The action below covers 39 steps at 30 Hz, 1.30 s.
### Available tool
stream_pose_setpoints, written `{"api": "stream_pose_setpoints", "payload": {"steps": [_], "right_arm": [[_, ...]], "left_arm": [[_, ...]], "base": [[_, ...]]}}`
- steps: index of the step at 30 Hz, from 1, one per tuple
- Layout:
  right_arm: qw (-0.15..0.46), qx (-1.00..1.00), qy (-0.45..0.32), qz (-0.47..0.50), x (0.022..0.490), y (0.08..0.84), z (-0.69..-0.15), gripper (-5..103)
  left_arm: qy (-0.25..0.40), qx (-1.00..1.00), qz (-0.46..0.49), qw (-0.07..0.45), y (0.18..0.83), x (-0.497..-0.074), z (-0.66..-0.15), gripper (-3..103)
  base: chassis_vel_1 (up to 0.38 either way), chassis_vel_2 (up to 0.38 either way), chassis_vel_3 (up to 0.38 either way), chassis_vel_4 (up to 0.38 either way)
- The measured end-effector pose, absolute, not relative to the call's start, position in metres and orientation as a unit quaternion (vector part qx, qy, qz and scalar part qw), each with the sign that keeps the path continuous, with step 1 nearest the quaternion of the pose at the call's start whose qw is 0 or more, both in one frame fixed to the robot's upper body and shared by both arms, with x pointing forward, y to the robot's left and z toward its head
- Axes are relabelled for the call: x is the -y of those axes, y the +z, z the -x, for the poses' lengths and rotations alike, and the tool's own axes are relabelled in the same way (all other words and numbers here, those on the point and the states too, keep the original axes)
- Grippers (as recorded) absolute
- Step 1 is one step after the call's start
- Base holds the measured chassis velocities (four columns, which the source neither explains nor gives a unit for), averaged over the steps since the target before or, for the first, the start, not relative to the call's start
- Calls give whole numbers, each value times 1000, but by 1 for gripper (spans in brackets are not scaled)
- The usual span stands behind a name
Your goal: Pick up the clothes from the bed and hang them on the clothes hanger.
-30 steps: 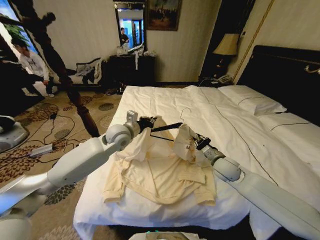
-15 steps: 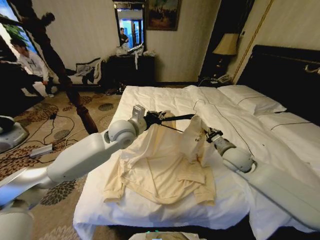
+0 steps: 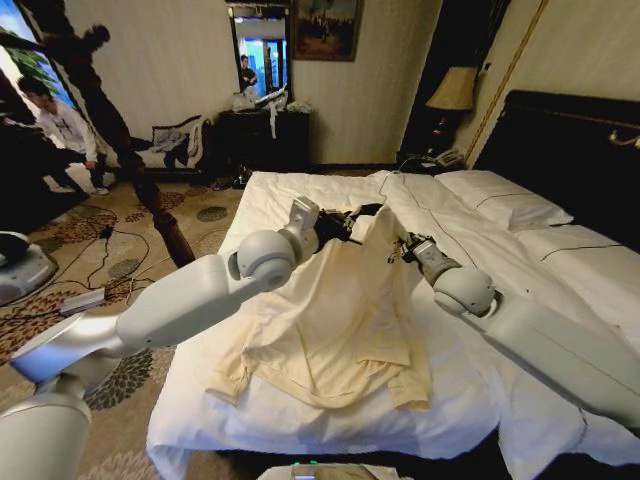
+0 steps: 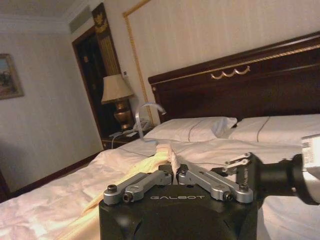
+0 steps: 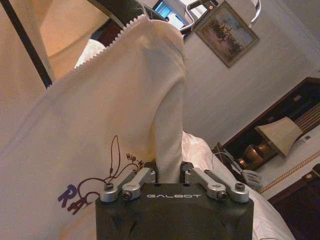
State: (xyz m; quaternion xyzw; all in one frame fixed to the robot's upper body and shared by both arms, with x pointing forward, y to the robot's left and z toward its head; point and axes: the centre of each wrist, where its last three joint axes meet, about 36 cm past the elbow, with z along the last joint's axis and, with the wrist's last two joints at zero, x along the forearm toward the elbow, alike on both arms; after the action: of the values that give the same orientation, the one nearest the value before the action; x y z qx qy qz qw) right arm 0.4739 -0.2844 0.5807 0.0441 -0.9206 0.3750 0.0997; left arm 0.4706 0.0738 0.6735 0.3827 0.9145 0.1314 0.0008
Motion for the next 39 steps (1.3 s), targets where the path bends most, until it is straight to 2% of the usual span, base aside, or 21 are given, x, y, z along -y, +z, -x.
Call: {"api": "stream_pose_setpoints", "payload": {"steps": [11, 22, 35, 36, 38, 39], "right_arm": [[99, 921, 375, -47, 278, 574, -481, 19], [84, 922, 375, -50, 264, 580, -495, 19], [75, 922, 377, -51, 263, 579, -493, 19], [74, 922, 376, -52, 263, 579, -491, 19], [73, 922, 375, -54, 264, 579, -485, 19], [73, 922, 375, -54, 264, 579, -485, 19]], "left_arm": [[148, -909, -388, 9, 678, -63, -475, 0], [146, -894, -421, 38, 713, -37, -478, 0], [144, -864, -483, -2, 672, -48, -458, 0], [143, -865, -481, -5, 669, -51, -457, -2], [141, -867, -478, -7, 664, -57, -455, 7], [141, -867, -478, -7, 664, -57, -455, 7]], "base": [[0, 0, 0, 0], [0, 0, 0, 0], [0, 0, 0, 0], [0, 0, 0, 0], [0, 0, 0, 0], [0, 0, 0, 0]]}}
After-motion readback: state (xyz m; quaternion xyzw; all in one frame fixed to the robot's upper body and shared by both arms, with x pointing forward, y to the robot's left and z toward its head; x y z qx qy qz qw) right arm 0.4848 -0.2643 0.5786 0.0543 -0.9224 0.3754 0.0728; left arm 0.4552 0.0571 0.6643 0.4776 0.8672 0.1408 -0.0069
